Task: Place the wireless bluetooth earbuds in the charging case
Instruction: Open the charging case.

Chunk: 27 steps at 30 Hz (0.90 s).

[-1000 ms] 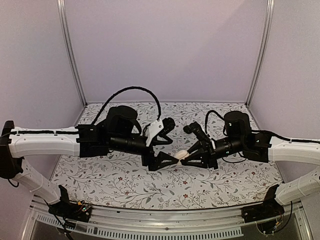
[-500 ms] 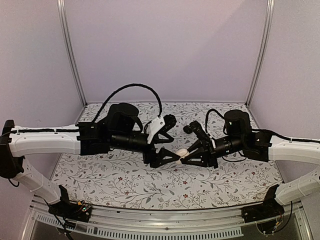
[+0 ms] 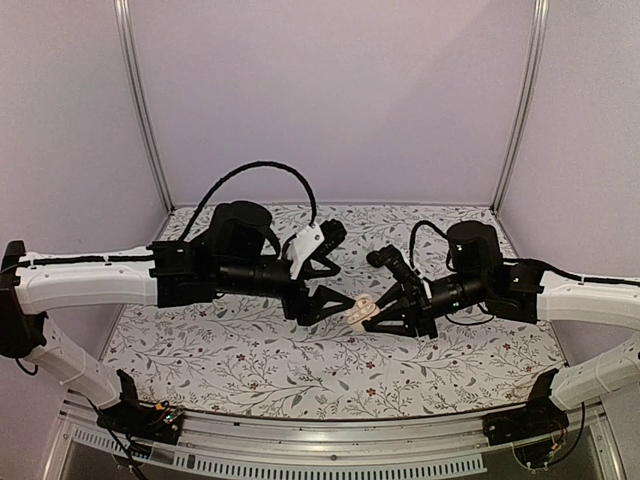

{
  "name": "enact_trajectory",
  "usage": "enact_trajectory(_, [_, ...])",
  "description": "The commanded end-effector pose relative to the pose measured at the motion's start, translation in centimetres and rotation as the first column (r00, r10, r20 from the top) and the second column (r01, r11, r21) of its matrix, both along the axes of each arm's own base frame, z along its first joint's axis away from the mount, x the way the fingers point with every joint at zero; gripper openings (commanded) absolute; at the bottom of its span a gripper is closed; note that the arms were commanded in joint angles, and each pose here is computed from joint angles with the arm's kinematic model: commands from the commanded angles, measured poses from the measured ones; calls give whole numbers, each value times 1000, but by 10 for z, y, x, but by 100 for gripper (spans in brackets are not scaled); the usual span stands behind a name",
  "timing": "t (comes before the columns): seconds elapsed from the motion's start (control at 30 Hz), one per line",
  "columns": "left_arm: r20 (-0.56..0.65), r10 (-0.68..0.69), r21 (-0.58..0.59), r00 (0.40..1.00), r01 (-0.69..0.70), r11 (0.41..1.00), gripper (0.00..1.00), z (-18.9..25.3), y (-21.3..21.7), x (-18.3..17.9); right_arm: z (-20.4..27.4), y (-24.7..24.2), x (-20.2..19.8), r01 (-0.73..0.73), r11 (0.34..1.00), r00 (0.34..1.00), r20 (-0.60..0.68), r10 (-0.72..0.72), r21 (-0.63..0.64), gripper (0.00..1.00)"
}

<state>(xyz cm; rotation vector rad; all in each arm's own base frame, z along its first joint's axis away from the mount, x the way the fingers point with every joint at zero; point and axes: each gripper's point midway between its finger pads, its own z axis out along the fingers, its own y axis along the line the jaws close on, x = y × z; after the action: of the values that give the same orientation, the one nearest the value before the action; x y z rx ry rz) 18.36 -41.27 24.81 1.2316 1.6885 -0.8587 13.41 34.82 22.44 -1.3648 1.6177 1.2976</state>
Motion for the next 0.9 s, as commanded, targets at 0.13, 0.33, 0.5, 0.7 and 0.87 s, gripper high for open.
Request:
enact_trajectory(0.13, [19, 57, 4, 998, -57, 998, 76, 3, 7, 14, 19, 4, -9, -61, 997, 998, 34, 59, 54, 0])
enact_trajectory(0.33, [21, 50, -24, 999, -49, 998, 78, 10, 13, 11, 13, 3, -7, -38, 998, 999, 25, 37, 50, 0])
enact_trajectory(0.5, [10, 47, -79, 999, -46, 996, 80, 24, 26, 13, 2, 2, -8, -9, 998, 999, -38, 11, 67, 0])
enact_trajectory(0.7, [-43, 119, -98, 992, -123, 988, 81, 20, 47, 25, 1, 1, -4, 17, 996, 999, -53, -12, 88, 0])
enact_trajectory(0.87, [-113, 306, 73, 945, -299, 951, 80, -30, 80, 59, 2, -8, 3, 41, 992, 998, -43, -36, 116, 0])
